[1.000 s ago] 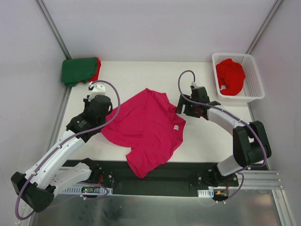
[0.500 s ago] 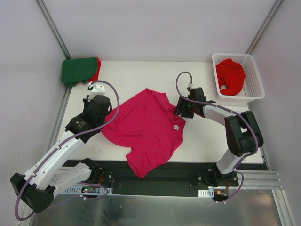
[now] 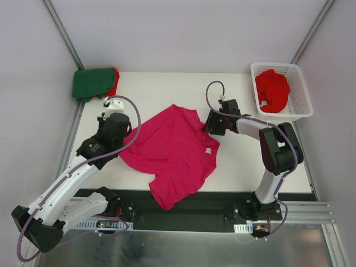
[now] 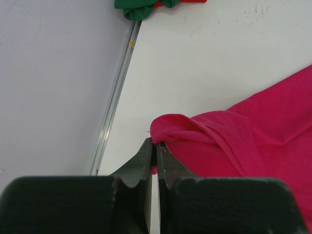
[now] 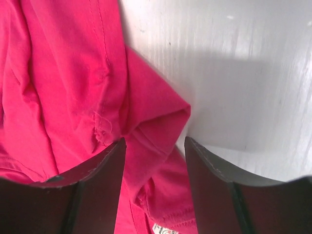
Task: Fold and stack the t-shirts
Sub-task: Flatten out the tshirt
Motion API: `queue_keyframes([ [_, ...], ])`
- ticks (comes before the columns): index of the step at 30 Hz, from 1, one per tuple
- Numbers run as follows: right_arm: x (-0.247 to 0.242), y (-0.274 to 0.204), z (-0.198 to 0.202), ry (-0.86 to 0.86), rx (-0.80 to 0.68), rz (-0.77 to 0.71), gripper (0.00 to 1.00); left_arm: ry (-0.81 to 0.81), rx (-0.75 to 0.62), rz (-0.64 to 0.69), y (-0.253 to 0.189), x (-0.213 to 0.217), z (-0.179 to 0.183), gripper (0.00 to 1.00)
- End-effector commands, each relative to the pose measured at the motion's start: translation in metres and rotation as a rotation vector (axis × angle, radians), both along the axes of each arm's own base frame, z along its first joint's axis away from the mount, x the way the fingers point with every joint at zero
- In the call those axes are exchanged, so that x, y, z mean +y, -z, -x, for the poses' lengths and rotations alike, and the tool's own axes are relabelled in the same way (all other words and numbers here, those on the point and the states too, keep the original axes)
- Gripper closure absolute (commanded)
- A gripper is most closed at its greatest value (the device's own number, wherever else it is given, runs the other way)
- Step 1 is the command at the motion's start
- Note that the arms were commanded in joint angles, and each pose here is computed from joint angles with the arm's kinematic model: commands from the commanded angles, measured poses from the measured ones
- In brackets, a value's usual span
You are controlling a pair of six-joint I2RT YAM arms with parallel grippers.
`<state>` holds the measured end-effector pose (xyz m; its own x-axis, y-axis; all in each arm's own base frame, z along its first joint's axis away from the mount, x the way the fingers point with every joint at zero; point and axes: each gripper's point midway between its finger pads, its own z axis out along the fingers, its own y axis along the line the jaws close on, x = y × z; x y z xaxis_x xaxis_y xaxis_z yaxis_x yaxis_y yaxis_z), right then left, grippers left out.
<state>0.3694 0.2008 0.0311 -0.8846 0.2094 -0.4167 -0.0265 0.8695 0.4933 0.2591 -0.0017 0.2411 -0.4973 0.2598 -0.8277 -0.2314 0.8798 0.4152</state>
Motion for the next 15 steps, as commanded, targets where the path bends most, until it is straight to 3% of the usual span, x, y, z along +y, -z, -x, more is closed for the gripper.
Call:
queue_keyframes([
  [1,0.004,-0.009,-0.019,0.009,-0.032,-0.029,0.46,-0.026,-0.021,-0.016,-0.009,0.01,0.005,1.0],
  [6,0.006,-0.003,-0.024,0.005,-0.016,-0.035,0.58,-0.029,-0.017,-0.023,-0.009,0.011,0.006,1.0],
  [9,0.008,0.0,-0.025,-0.001,-0.009,-0.04,0.73,-0.031,-0.015,-0.023,-0.008,0.012,0.006,1.0],
  [10,0.008,0.0,-0.025,-0.004,-0.009,-0.042,0.84,-0.03,-0.012,-0.025,-0.007,0.011,0.006,1.0],
  [12,0.009,0.0,-0.024,-0.007,-0.007,-0.043,0.95,-0.032,-0.011,-0.027,-0.007,0.012,0.007,1.0],
  [15,0.007,0.002,-0.022,-0.009,-0.008,-0.033,0.99,-0.04,-0.01,-0.038,-0.007,0.014,0.008,1.0],
])
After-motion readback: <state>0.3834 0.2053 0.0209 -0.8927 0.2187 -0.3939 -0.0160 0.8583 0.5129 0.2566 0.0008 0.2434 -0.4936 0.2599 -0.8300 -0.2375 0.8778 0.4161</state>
